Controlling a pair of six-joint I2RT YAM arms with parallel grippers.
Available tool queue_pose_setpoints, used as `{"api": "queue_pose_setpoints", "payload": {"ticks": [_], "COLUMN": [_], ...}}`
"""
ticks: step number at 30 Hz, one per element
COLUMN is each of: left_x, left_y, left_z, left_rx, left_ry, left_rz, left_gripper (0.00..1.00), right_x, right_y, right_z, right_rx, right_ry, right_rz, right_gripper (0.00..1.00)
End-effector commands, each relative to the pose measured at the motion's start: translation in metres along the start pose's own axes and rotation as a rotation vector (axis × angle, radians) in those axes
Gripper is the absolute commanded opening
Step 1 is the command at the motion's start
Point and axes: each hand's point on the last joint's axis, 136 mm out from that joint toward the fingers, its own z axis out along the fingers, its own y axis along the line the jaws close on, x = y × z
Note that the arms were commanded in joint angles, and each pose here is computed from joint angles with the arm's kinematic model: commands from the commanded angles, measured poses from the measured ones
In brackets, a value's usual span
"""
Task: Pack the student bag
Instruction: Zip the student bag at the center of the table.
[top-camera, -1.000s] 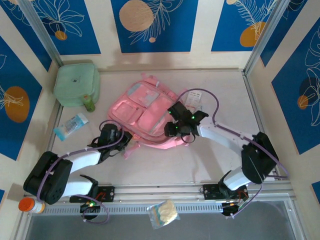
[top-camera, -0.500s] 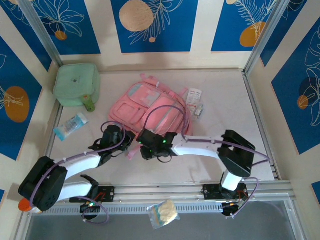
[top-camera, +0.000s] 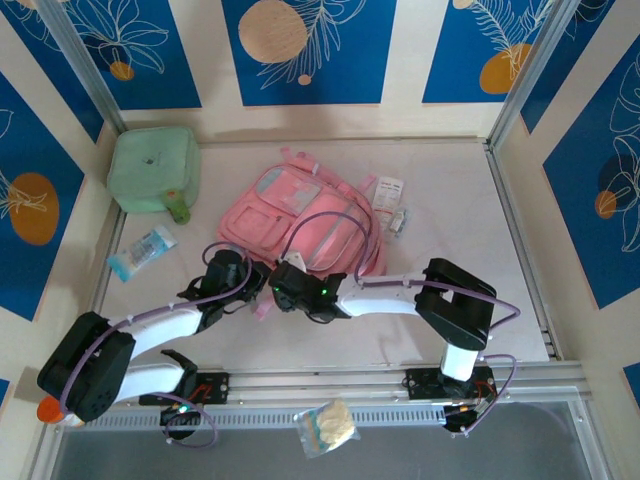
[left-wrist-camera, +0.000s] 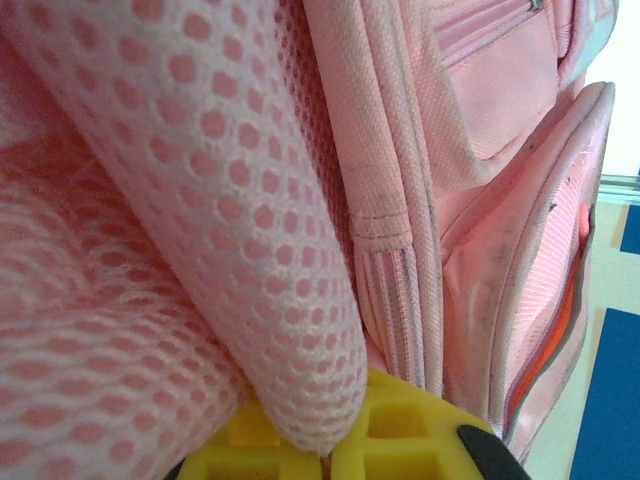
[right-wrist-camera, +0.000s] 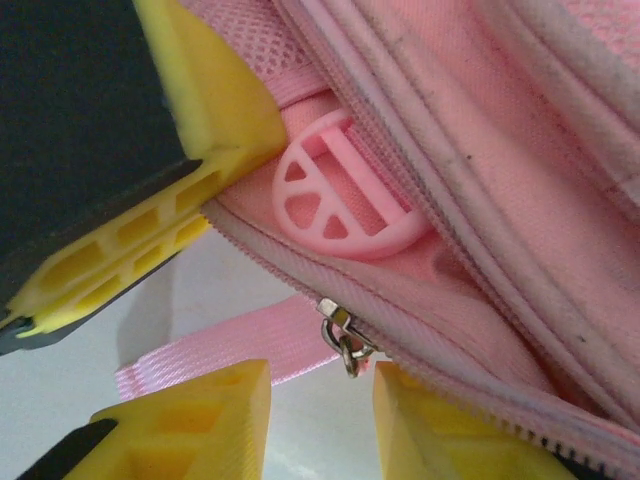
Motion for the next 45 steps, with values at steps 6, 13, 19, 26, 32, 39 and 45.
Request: {"api": "queue_pose_setpoints", "payload": {"ticks": [6, 13, 19, 26, 32, 39, 45], "left_x": [0.008, 0.011, 0.01, 0.005, -0.017, -0.04, -0.041], "left_y": [-0.052, -0.052, -0.052, -0.047, -0.032, -0.025, -0.027], "left_z": [-0.005, -0.005, -0.004, -0.006, -0.014, -0.021, -0.021], "left_rx": [0.146, 0.141, 0.133, 0.126, 0.065, 0.055, 0.071], "left_ry": [0.039, 0.041, 0.034, 0.003, -0.065, -0.082, -0.07], "left_rz": [0.027, 0.029, 0.031, 0.033, 0.052, 0.031, 0.034], "left_gripper": [0.0, 0.0, 0.0, 0.0, 0.0, 0.0, 0.0], "right_x": [-0.014, -0.041, -0.052, -0.027, 0.004, 0.032, 0.036], "right_y": [-0.014, -0.011, -0.007, -0.012, -0.023, -0.053, -0.072], "right_z": [0.009, 0.014, 0.009, -0.01, -0.035, -0.066, -0.076], "right_rx": [0.091, 0.092, 0.087, 0.123, 0.132, 0.168, 0.199], "right_ry": [-0.11, -0.187, -0.188, -0.061, 0.053, 0.169, 0.205], "right_rz": [-0.003, -0.03, -0.053, -0.037, -0.028, -0.057, -0.089], "right_gripper": [0.35, 0.35, 0.18, 0.02, 0.0, 0.0, 0.0]}}
